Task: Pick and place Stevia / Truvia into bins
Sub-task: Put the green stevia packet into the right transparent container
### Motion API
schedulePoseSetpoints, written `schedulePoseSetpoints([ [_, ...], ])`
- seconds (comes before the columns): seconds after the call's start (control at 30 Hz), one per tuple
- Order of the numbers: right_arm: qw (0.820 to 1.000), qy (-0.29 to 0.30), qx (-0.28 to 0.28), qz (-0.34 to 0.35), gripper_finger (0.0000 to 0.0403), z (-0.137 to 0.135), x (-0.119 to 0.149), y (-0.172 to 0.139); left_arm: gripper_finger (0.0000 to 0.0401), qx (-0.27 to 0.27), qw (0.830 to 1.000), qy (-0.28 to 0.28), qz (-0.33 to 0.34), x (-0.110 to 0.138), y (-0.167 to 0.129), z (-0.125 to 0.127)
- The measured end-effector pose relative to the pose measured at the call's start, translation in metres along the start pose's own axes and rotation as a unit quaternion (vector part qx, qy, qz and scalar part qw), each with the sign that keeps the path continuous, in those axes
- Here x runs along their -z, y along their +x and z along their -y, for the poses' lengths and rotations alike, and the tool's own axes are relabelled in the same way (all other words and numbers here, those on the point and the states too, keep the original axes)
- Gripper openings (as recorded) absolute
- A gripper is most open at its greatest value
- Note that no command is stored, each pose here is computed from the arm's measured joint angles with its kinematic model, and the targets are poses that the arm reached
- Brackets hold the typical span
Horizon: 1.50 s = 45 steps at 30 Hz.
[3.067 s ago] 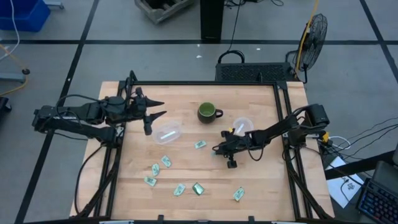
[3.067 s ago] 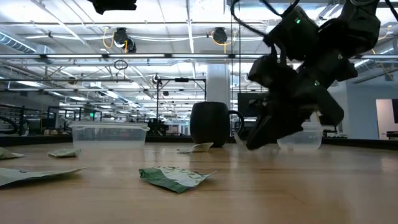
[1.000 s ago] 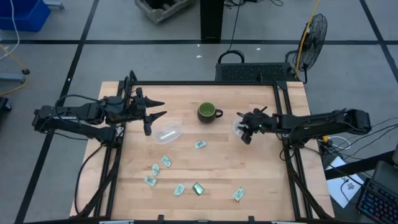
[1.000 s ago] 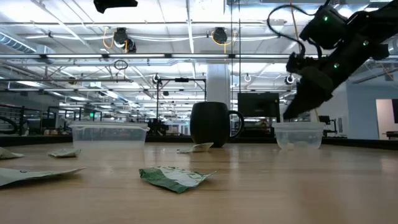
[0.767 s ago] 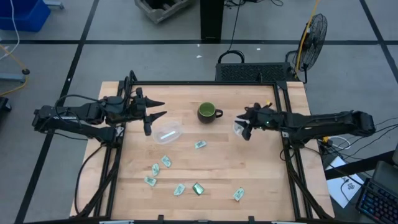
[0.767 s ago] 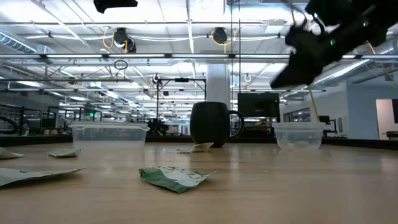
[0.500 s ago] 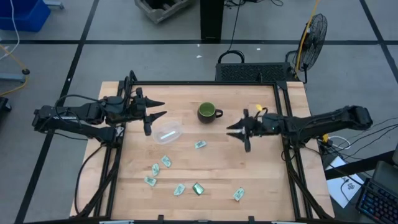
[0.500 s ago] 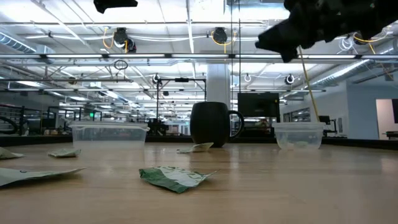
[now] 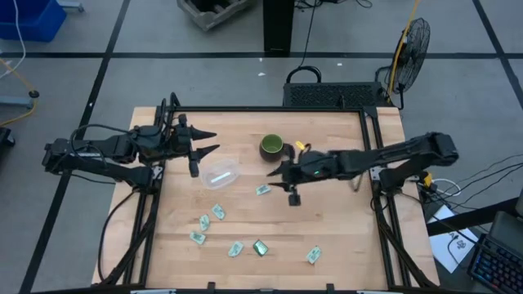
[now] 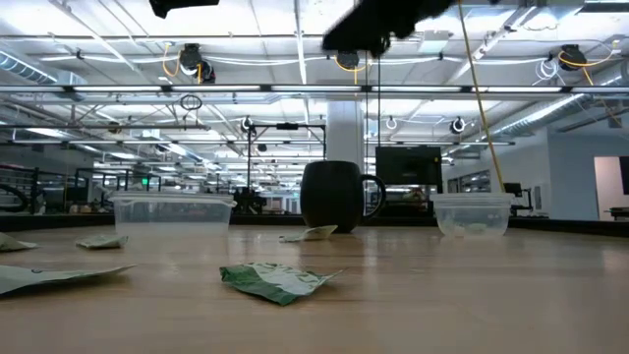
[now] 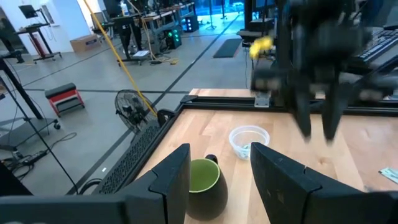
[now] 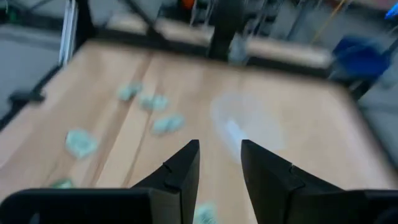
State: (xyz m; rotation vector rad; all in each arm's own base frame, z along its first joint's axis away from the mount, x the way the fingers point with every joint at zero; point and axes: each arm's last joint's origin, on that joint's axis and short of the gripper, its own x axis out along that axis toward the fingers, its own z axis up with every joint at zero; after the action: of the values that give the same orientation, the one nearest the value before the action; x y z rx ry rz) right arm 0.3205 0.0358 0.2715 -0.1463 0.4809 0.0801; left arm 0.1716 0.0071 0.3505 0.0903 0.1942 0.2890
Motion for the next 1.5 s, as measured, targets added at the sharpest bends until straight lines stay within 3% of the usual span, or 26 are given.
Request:
schedulePoseSetpoints([
  [0.23,0.997,-0.027,0.01,-0.076,0.011,-0.001,0.069,0.063,0.0175,0.0,1.0,0.001,-0.002,0.0,0.0,0.0],
  [0.43,0.991,0.038,-0.002,-0.127,0.011,0.008,0.104,0.091,0.0175,0.021,1.0,0.001,-0.001,0.0,0.0,0.001],
  [0.63,0.986,0.049,-0.011,-0.161,0.011,0.009,0.125,0.104,0.0175,0.023,1.0,0.001,-0.001,0.0,0.0,0.001],
  [1.0,0.993,0.0,0.008,-0.122,0.0118,0.014,0.123,0.111,0.0175,0.023,1.0,0.0,-0.001,0.0,0.0,0.001],
  [1.2,0.994,-0.023,0.004,-0.103,0.0163,0.014,0.119,0.112,0.0175,0.023,1.0,0.003,0.0,0.0,0.0,0.001],
  [1.5,0.997,-0.014,-0.031,-0.064,0.0221,0.022,0.11,0.114,0.0175,0.022,1.0,0.003,0.0,0.0,0.0,0.001],
])
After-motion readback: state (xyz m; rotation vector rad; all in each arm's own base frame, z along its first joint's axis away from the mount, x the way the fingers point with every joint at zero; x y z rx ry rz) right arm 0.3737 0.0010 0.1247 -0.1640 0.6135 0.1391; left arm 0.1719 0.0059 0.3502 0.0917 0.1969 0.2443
